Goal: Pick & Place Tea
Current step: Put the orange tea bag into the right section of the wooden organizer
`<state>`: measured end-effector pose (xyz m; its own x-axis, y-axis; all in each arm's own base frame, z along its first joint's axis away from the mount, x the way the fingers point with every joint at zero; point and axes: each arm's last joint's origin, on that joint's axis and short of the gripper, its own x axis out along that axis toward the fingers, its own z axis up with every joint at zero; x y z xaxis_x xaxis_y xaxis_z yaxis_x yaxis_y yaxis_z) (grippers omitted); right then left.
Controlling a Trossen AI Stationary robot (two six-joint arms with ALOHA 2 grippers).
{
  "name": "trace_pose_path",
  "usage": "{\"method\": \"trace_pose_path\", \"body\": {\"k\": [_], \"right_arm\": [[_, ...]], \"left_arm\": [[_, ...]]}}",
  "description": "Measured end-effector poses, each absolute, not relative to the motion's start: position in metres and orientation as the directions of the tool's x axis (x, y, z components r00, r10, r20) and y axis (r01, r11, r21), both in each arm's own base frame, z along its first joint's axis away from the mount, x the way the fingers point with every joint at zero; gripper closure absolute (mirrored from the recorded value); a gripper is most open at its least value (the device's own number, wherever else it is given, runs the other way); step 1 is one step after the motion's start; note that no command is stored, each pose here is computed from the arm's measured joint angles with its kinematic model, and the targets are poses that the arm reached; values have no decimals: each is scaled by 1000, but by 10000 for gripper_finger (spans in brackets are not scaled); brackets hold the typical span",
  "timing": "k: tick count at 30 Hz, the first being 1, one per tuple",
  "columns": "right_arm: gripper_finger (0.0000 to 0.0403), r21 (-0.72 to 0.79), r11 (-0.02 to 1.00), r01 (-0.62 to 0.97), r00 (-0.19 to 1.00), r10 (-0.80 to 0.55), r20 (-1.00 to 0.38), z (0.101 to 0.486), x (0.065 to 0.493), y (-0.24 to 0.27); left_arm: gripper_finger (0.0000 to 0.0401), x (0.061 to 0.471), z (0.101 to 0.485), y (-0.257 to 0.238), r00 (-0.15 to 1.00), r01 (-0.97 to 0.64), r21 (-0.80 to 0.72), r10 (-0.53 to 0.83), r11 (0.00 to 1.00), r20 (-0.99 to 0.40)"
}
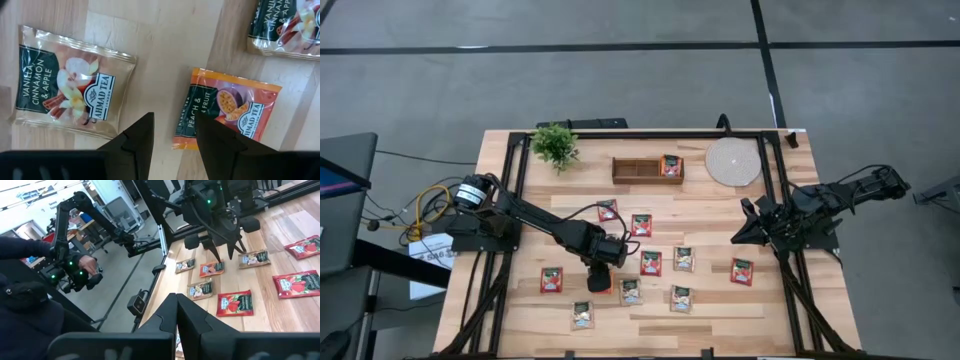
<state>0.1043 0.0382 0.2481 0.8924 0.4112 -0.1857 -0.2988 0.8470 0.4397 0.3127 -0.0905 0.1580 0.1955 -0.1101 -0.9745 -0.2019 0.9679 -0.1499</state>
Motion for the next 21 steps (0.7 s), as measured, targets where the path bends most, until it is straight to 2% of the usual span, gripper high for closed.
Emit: {"method": "trace_pose_path", "body": {"k": [13,21], "right_arm": [[403,440,847,-298,892,411,-186,248,104,38],[403,440,847,-298,893,410,-186,248,104,38]], "left_arm": [[268,315,156,-91,207,-183,-153,-114,971,-972],[268,318,140,-93,159,-189,-151,-121,970,-980]]}}
